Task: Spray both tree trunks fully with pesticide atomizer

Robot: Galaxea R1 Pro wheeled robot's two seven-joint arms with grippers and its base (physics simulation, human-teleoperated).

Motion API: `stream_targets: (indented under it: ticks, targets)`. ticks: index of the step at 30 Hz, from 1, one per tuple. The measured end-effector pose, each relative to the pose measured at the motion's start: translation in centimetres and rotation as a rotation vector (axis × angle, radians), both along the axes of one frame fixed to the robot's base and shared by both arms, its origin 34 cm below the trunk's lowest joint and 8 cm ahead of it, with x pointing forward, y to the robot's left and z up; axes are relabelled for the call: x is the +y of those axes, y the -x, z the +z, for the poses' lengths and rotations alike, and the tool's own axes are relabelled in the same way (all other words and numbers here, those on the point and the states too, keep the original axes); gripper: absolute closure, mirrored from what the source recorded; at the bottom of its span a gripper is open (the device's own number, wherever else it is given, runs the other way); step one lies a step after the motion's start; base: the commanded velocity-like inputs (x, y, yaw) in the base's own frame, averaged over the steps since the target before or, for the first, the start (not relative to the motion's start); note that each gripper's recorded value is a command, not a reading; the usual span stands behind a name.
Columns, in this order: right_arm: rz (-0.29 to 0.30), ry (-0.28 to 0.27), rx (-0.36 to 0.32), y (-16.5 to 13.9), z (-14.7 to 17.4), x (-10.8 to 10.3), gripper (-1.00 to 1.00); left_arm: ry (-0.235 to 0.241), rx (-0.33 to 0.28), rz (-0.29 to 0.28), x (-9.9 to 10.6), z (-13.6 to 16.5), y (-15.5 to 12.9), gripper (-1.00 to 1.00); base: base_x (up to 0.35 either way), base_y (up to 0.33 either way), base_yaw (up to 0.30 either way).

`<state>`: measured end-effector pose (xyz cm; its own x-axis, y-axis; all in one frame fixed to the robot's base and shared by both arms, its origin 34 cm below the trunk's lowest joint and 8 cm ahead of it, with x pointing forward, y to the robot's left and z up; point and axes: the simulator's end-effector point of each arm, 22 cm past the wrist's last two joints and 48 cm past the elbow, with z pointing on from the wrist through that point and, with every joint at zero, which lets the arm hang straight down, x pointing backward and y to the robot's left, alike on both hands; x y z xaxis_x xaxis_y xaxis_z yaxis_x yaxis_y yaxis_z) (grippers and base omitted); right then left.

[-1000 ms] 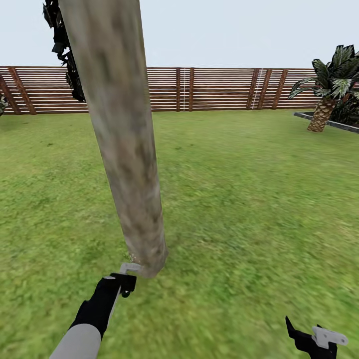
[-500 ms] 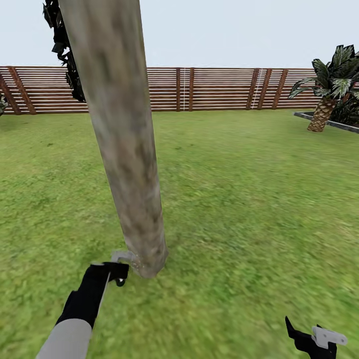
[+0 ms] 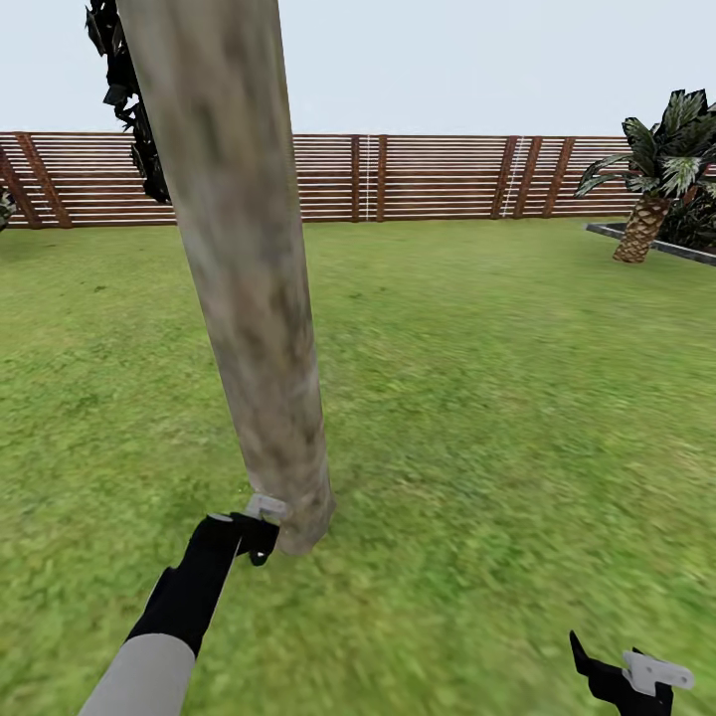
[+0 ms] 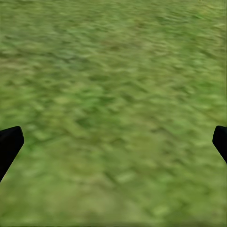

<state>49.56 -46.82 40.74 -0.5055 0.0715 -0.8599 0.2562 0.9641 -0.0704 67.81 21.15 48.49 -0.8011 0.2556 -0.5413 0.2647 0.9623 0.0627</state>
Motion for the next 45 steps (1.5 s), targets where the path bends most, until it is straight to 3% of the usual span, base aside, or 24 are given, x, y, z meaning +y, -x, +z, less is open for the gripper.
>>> stream_targets:
  ticks: [4,5,7,11,15,17,18,21,32,36,38,41,45]
  targets:
    - [0.001,-0.004,0.003,0.1,-0.2,0.2,-1.0,-0.019,-0.003,0.006,1.5,0.1,-0.1,1.0,0.0,0.0,0.0]
    - [0.001,-0.009,0.007,0.2,-0.3,0.3,-1.0,-0.031,-0.003,0.013,2.5,0.1,-0.1,1.0,0.0,0.0,0.0]
    - [0.001,-0.023,0.016,0.5,-0.9,0.8,-1.0,-0.066,-0.001,0.063,6.9,0.1,0.0,1.0,0.0,0.0,0.0]
    - [0.001,-0.027,0.019,0.6,-1.0,0.9,-1.0,-0.055,0.006,0.11,10.1,0.2,0.3,1.0,0.0,0.0,0.0]
    - [0.001,-0.027,0.019,0.6,-1.0,0.9,-1.0,-0.017,-0.01,0.081,9.0,1.1,-0.2,1.0,0.0,0.0,0.0]
    - [0.001,-0.027,0.019,0.6,-1.0,0.9,-1.0,-0.016,-0.047,0.08,8.7,2.7,-1.2,1.0,0.0,0.0,0.0]
    - [0.0,-0.027,0.019,0.7,-1.0,0.9,-1.0,-0.014,-0.046,0.056,6.6,4.3,-1.6,1.0,0.0,0.0,0.0]
    - [0.0,-0.027,0.019,0.6,-1.0,0.8,-1.0,-0.043,-0.105,0.028,5.9,7.3,-2.9,1.0,-0.114,0.066,0.0]
    - [0.001,-0.026,0.019,0.6,-1.0,0.8,-1.0,-0.04,-0.115,0.022,5.4,7.8,-3.1,1.0,-0.212,0.145,0.0]
    - [0.001,-0.026,0.019,0.6,-1.0,0.8,-1.0,0.0,-0.118,-0.029,1.1,7.9,-3.2,1.0,-0.009,0.007,0.0]
    - [0.001,-0.026,0.019,0.6,-1.0,0.8,-1.0,-0.001,-0.123,-0.045,0.2,8.2,-3.4,1.0,-0.001,0.0,0.0]
    - [0.001,-0.026,0.019,0.6,-1.0,0.8,-1.0,-0.012,-0.12,-0.036,1.0,8.1,-3.6,1.0,0.0,0.0,0.0]
    - [0.001,-0.026,0.019,0.6,-1.0,0.8,-1.0,-0.012,-0.119,0.049,4.8,8.1,-3.8,1.0,0.0,0.0,0.0]
